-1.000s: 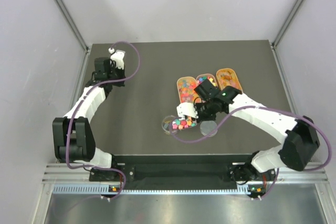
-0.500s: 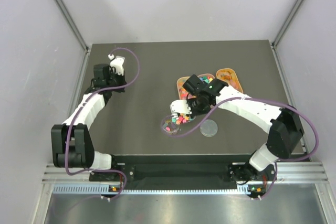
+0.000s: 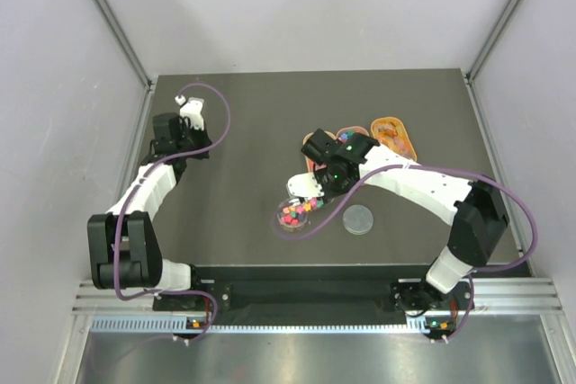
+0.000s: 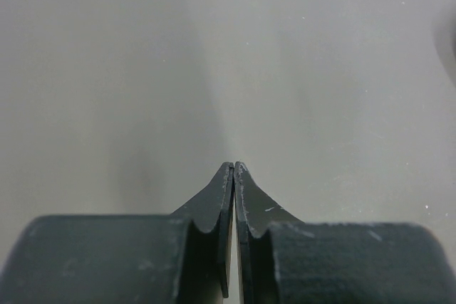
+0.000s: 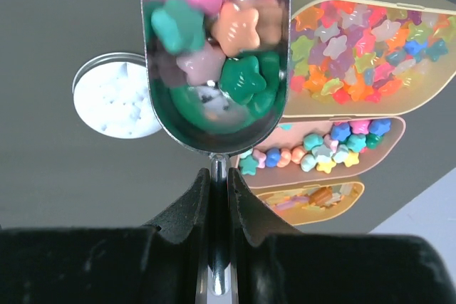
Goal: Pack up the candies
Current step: Place the fake candies in the packing bottle.
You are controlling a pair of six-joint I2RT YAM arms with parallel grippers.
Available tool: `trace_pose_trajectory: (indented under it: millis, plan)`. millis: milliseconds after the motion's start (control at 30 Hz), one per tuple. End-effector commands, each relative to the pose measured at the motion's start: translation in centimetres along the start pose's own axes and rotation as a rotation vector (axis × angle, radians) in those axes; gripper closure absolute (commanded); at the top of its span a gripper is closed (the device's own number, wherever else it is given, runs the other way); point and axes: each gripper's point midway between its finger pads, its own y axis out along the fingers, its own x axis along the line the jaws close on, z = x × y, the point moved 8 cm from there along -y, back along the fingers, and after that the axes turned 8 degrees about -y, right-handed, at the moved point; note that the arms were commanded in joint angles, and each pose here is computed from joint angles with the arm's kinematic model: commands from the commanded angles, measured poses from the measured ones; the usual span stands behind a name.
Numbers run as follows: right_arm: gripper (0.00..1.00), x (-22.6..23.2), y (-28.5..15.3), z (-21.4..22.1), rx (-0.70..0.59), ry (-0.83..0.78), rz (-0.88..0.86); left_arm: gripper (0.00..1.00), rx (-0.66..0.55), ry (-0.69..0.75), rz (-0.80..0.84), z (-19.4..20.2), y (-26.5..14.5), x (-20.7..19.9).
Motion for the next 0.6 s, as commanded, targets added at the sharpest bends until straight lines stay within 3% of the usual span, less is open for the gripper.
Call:
trace_pose_trajectory:
  millis: [0,567]
  plan:
    - [1.00,-0.5,-1.5,-0.3,0.057,-0.051,0.012,0.93,-0.103,0.008,0.021,-1.6,-0.8,-0.2]
    - [1.00,-1.0,-3.6,-0.3,0.189,-0.128,0.009,0.91,-0.098,-0.003,0.091,-0.7,-0.5,-0.4]
